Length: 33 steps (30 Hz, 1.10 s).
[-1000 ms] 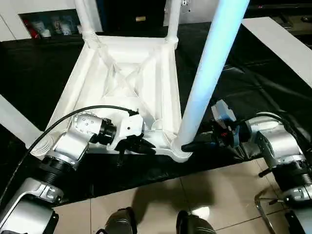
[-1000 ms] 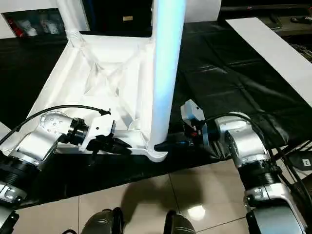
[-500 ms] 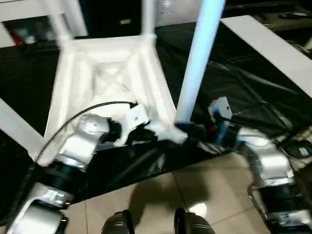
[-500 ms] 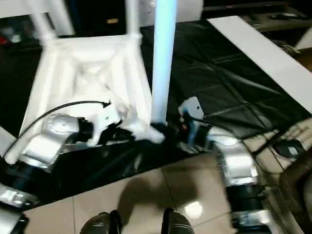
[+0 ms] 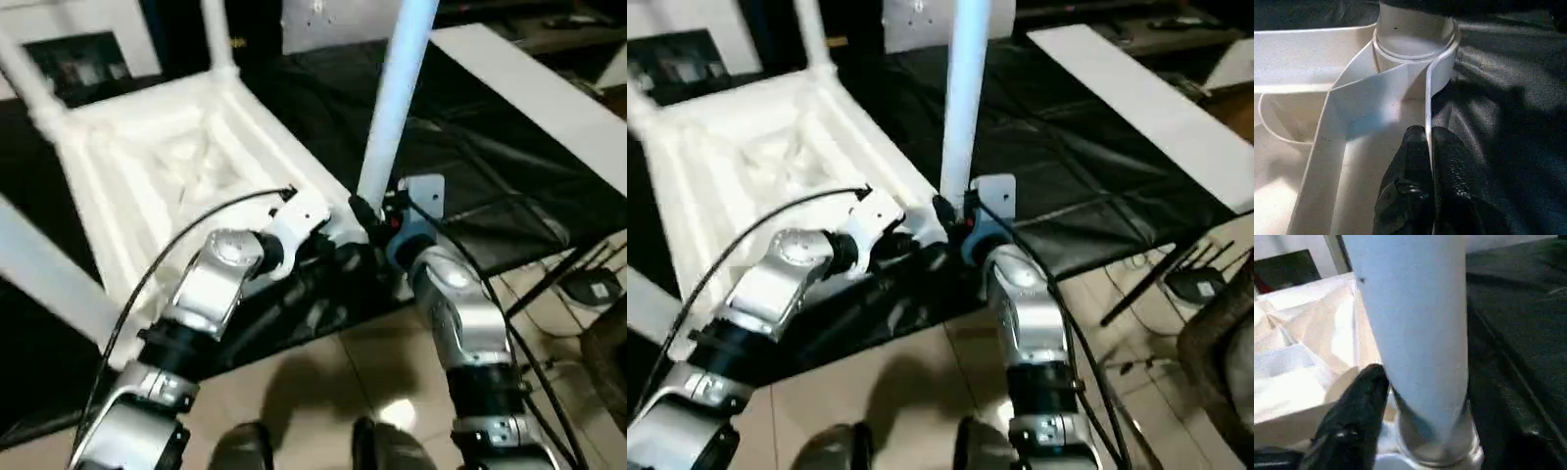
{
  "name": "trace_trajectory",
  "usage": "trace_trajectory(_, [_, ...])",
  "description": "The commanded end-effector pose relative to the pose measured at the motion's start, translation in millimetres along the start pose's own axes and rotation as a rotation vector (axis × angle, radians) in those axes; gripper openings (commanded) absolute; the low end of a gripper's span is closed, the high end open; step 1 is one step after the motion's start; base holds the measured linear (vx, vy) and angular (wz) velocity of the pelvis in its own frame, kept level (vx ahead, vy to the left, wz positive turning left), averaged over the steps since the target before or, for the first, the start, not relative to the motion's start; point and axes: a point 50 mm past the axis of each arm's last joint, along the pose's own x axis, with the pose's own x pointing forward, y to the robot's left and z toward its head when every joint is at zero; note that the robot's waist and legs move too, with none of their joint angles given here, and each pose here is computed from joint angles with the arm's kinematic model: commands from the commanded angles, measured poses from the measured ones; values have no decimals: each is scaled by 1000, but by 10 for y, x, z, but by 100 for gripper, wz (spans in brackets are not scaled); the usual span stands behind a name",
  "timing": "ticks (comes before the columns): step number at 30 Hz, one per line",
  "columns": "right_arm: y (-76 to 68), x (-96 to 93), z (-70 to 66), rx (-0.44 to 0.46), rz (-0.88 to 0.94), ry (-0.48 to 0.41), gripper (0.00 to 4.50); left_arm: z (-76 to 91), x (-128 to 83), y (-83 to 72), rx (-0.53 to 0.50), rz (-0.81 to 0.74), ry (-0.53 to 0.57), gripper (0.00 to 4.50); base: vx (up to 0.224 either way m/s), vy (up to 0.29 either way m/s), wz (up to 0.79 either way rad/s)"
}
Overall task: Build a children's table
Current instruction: Rotate leg to tighten
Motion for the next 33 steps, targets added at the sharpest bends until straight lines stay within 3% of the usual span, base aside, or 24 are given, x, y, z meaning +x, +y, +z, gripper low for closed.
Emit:
trace_trajectory(1, [448,29,-109,26,280,34,297,278,11,9,86,21,-100,0,0,0,0])
trace_trajectory(4, [199,-73,-110,-65,234,12,330,185,-59,87,107,25,-78,0,0,0,0])
trace_trajectory(7, [-12,-273,-87,-16,284,11,352,85,-177,208,161,18,-68,0,0,0,0])
trace_trajectory(13, [-116,-548,-24,-32,431,0,408,18,-308,341,214,1,-94,0,0,0,0])
trace_trajectory(16, [-158,-666,18,-35,433,-18,439,21,-367,373,205,-14,-127,55,0,0,0])
trace_trajectory(21, [-129,-777,-9,-58,345,6,450,139,-492,347,119,19,-315,99,0,0,0])
trace_trajectory(26, [-2,-828,-67,-33,284,20,450,55,-632,257,-86,195,-422,119,0,0,0])
trace_trajectory(29, [45,-831,-107,-37,268,45,450,-25,-685,49,-144,277,-448,119,0,0,0])
trace_trajectory(30, [45,-831,-107,-37,268,45,450,-25,-685,49,-144,277,-448,119,0,0,0])
trace_trajectory(33, [115,-835,-128,-110,287,51,450,-216,-701,-214,-282,447,-380,119,-35,-36,47])
